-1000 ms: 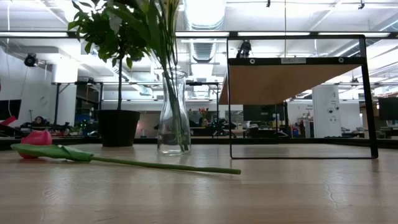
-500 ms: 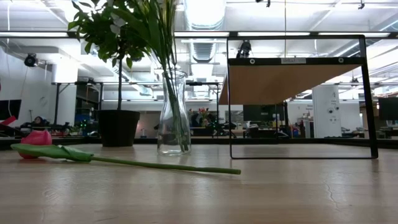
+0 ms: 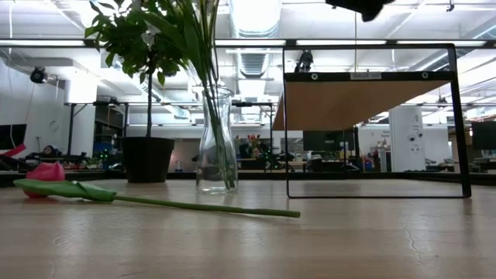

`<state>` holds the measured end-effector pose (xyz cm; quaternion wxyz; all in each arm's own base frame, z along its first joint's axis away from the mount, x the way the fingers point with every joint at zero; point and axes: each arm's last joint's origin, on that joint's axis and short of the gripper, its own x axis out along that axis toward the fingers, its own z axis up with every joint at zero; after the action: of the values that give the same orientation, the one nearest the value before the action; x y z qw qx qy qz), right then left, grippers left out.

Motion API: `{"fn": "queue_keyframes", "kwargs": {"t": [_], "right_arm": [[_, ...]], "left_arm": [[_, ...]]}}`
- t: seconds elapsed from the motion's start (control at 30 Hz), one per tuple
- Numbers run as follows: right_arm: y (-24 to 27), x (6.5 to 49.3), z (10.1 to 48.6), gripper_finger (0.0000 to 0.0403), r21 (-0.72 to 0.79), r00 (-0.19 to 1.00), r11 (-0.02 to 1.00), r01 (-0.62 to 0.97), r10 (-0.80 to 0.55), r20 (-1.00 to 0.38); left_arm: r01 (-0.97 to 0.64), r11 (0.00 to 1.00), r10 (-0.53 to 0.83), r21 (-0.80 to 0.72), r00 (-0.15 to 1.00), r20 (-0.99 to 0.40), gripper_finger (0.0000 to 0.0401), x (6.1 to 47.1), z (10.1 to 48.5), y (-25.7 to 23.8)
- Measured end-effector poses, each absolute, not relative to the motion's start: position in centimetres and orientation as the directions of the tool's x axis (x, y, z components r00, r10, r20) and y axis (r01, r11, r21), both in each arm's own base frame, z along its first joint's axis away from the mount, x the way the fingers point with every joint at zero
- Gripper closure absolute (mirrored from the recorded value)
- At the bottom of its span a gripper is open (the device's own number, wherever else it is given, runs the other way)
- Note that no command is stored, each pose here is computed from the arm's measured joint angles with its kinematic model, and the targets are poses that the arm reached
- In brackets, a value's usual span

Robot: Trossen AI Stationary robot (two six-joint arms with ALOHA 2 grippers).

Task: Pick and place flowers into a vace then onto a shelf
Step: Put the red flower into the left transparent glass vase

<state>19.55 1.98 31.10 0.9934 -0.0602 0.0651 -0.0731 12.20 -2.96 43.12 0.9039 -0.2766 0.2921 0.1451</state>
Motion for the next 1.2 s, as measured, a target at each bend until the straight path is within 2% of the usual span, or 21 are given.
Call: {"fn": "queue_keyframes", "kwargs": {"t": [0.17,0.27,0.4,0.53,0.63,0.73,1.03,1.2], "right_arm": [[1.7,17.6,29.9,0.0165,-0.137,0.983,0.981,0.138,-0.153,-0.104],[1.6,16.9,29.2,0.0166,-0.135,0.983,0.981,0.139,-0.153,-0.101],[1.5,16.1,28.1,0.0168,-0.123,0.982,0.982,0.140,-0.153,-0.108],[1.4,15.6,27.3,0.0168,-0.081,0.982,0.986,0.145,-0.154,-0.114],[1.4,15.3,27.1,0.0170,-0.061,0.982,0.987,0.148,-0.154,-0.107],[1.3,15.2,27.0,0.0170,-0.034,0.983,0.988,0.152,-0.155,-0.104],[1.4,15.6,26.5,0.0172,0.066,0.979,0.984,0.165,-0.155,-0.135],[1.4,15.9,26.2,0.0172,0.063,0.976,0.984,0.166,-0.155,-0.152]], "left_arm": [[-0.655,0.569,0.107,-0.498,0.659,-0.744,0.0001,11.4,41.0,-3.3],[-0.737,0.441,0.100,-0.513,0.608,-0.788,0.0001,12.2,39.5,-3.9],[-0.832,0.309,0.044,-0.461,0.497,-0.867,0.0001,13.8,37.0,-5.0],[-0.906,0.244,-0.079,-0.346,0.337,-0.938,0.0001,15.2,34.3,-6.3],[-0.935,0.238,-0.188,-0.264,0.223,-0.957,0.0001,16.2,32.9,-7.4],[-0.939,0.267,-0.230,-0.218,0.158,-0.960,0.0001,16.7,32.3,-8.1],[-0.915,0.367,-0.155,-0.170,0.120,-0.981,0.0001,17.7,30.9,-9.9],[-0.914,0.372,-0.149,-0.159,0.110,-0.983,0.0001,18.9,29.8,-11.5]]}}
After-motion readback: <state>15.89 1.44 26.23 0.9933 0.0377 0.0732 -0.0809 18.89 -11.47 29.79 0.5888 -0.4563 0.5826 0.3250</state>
